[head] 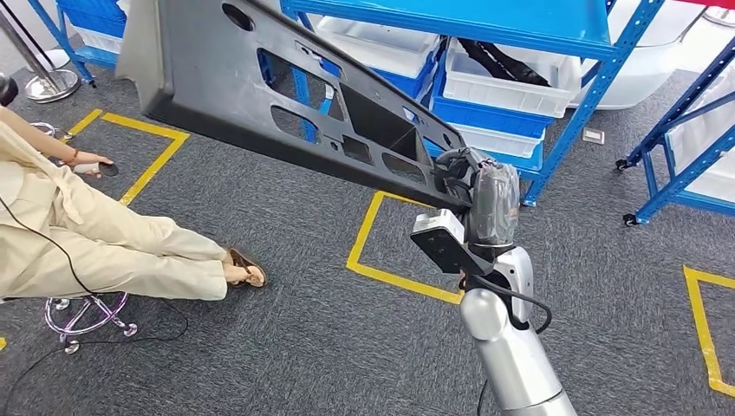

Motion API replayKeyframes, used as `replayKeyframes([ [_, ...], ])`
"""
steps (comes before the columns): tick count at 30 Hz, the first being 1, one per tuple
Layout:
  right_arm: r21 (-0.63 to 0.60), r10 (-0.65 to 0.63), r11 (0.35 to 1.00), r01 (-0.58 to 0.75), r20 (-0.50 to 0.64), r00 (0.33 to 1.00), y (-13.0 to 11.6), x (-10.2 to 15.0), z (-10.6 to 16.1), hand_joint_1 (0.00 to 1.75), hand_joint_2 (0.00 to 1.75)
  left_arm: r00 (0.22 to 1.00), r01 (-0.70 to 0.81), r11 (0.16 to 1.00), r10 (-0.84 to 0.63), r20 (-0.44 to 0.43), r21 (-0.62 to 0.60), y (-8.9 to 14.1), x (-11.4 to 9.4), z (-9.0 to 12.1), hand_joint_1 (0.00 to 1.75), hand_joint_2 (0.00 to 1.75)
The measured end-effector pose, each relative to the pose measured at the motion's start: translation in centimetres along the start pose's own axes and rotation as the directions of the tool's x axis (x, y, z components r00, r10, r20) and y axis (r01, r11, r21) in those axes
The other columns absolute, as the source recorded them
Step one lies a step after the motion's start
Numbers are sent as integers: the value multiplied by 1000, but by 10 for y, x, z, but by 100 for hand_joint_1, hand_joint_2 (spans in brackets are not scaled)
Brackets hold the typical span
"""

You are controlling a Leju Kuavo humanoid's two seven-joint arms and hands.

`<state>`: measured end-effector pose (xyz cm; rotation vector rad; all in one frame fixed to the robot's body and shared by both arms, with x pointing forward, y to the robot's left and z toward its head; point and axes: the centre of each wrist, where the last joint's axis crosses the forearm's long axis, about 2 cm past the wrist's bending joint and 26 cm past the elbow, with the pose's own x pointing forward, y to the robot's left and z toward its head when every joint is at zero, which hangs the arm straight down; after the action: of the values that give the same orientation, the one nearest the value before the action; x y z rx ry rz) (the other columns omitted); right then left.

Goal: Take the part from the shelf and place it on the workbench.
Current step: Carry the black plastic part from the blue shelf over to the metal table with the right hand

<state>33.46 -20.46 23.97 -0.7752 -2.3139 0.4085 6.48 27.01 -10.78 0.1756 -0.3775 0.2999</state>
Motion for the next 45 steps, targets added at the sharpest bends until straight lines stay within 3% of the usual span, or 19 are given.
replayKeyframes([
  [7, 22, 11, 1000, -11, 1, 1000, 0, -2, 8, 175, 175, 1000, -6, 1000, 6, -17, 11, -1, 0, 0, 0, 175],
  [31, 25, -2, 1000, 1, 32, 999, 6, 5, -17, 175, 175, 999, -42, 999, 42, -20, 24, -5, -3, 2, 0, 175],
  [45, 31, 41, 999, -41, 4, 999, -1, 0, -2, 175, 175, 1000, -24, 1000, 24, -16, 3, -6, -5, 3, 0, 175],
])
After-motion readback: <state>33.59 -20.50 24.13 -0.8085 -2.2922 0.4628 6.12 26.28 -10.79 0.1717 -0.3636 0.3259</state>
